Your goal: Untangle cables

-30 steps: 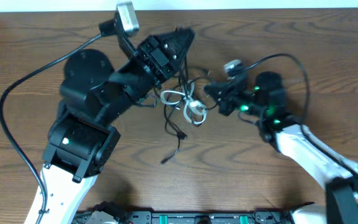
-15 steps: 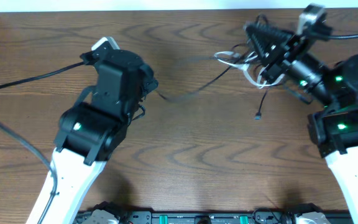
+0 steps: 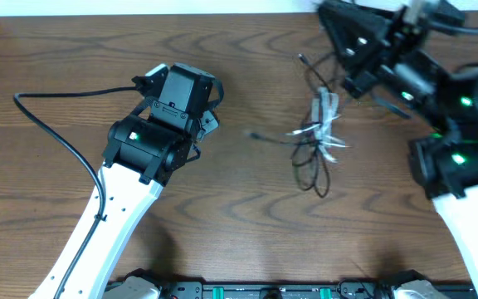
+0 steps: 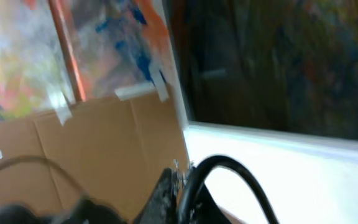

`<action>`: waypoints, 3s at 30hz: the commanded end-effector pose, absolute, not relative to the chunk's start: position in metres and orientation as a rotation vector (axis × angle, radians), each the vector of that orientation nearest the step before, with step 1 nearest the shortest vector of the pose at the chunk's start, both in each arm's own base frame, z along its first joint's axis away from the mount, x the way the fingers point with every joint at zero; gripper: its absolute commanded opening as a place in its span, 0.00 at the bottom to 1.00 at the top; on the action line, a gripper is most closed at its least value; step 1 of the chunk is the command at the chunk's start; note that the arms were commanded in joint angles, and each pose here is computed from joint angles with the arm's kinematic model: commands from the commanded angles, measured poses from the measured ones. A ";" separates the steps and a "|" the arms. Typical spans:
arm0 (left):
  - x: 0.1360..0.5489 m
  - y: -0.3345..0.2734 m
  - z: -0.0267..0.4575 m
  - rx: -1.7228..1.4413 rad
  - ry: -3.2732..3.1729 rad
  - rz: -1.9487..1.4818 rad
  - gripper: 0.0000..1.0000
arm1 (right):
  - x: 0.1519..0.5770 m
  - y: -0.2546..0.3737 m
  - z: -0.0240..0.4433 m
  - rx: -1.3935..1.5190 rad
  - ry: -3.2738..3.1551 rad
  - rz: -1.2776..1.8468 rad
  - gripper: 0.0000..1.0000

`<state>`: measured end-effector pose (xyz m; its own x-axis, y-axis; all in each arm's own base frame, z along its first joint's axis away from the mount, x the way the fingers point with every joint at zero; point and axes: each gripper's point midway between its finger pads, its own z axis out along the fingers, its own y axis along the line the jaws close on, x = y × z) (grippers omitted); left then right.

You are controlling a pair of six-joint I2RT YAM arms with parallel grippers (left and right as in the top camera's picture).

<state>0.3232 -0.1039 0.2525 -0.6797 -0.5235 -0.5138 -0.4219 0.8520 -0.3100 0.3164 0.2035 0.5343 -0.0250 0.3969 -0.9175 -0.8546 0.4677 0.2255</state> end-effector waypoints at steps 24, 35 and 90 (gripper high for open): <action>0.303 -0.111 0.239 -0.661 2.550 -0.253 0.77 | 0.376 0.250 0.562 -0.358 1.241 1.314 0.02; 0.301 -0.111 0.239 -0.662 2.555 -0.245 0.86 | 0.438 0.200 0.444 0.097 1.773 0.904 0.01; 0.299 -0.118 0.238 -0.658 2.578 -0.295 0.98 | 0.400 0.263 0.474 0.150 1.771 1.510 0.02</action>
